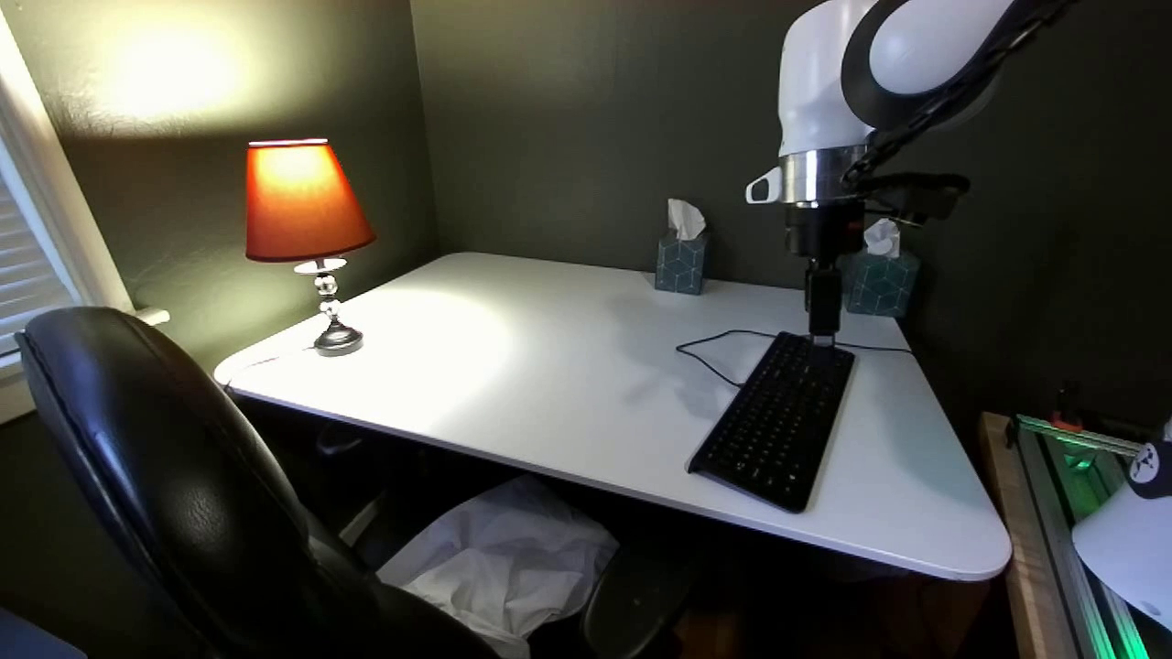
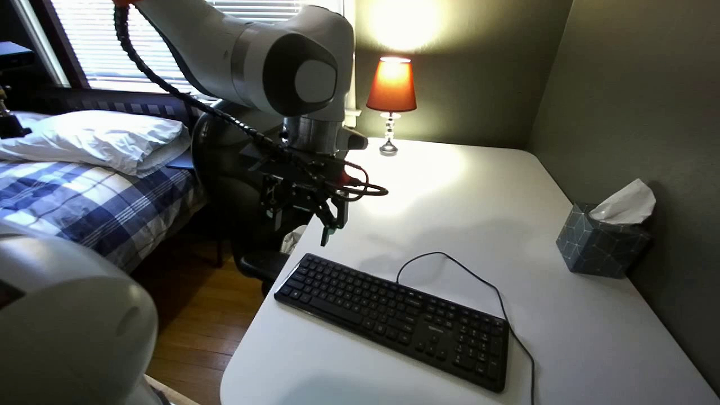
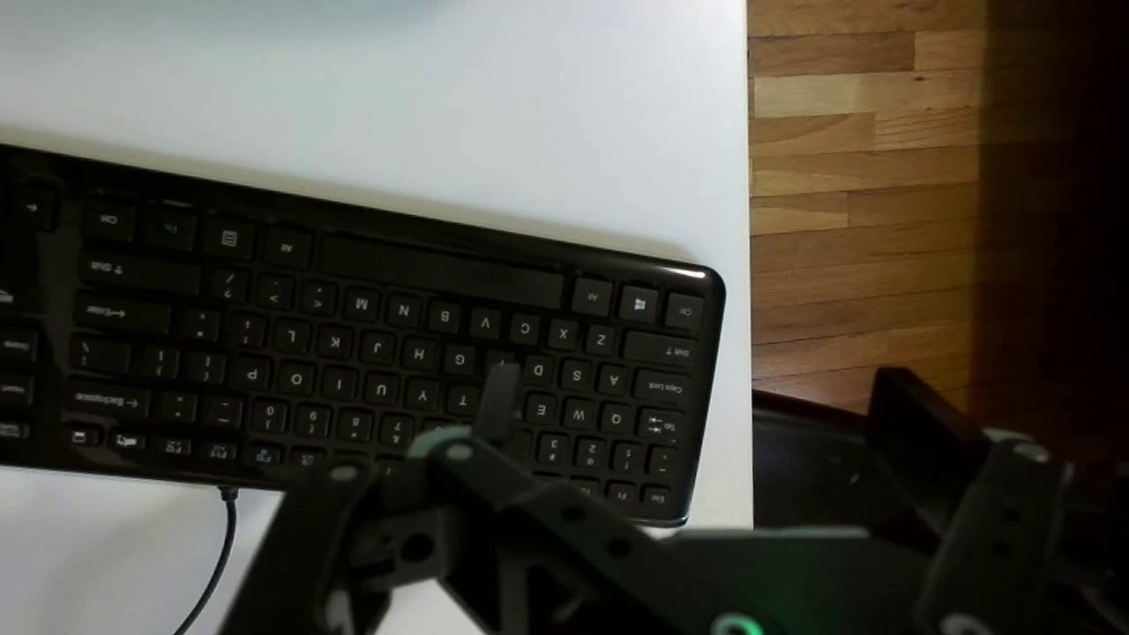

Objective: Press a key on the keyboard.

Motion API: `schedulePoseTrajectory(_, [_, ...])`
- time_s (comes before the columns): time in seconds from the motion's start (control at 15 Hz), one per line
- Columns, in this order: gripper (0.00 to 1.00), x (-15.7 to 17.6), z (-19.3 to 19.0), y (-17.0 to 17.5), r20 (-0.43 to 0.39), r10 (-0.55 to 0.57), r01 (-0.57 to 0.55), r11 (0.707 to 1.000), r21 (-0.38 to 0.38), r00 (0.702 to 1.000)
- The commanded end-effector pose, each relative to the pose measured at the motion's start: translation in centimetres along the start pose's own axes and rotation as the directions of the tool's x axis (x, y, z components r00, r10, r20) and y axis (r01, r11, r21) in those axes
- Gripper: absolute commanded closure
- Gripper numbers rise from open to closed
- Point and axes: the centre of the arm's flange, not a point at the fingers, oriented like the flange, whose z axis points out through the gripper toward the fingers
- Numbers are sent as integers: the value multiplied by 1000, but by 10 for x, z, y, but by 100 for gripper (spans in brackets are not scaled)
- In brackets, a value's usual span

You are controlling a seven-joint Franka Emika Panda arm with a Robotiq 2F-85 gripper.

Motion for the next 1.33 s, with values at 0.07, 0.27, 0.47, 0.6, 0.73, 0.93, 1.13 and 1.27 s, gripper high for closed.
schedulePoseTrajectory(0.07, [0,14,16,4,37,57,-57,998,16,998])
schedulePoseTrajectory(0.27, [13,19,28,6,61,84,-86,996,27,995])
schedulePoseTrajectory(0.47, [42,28,38,8,53,119,-121,992,22,991])
schedulePoseTrajectory(0.6, [58,34,45,9,49,130,-131,991,26,990])
schedulePoseTrajectory(0.73, [72,38,52,12,48,154,-156,988,21,987])
schedulePoseTrajectory(0.93, [94,41,62,19,53,185,-185,983,8,981])
schedulePoseTrajectory(1.13, [100,43,70,26,52,212,-213,977,-5,976])
schedulePoseTrajectory(1.27, [100,45,74,29,63,218,-218,976,-8,974])
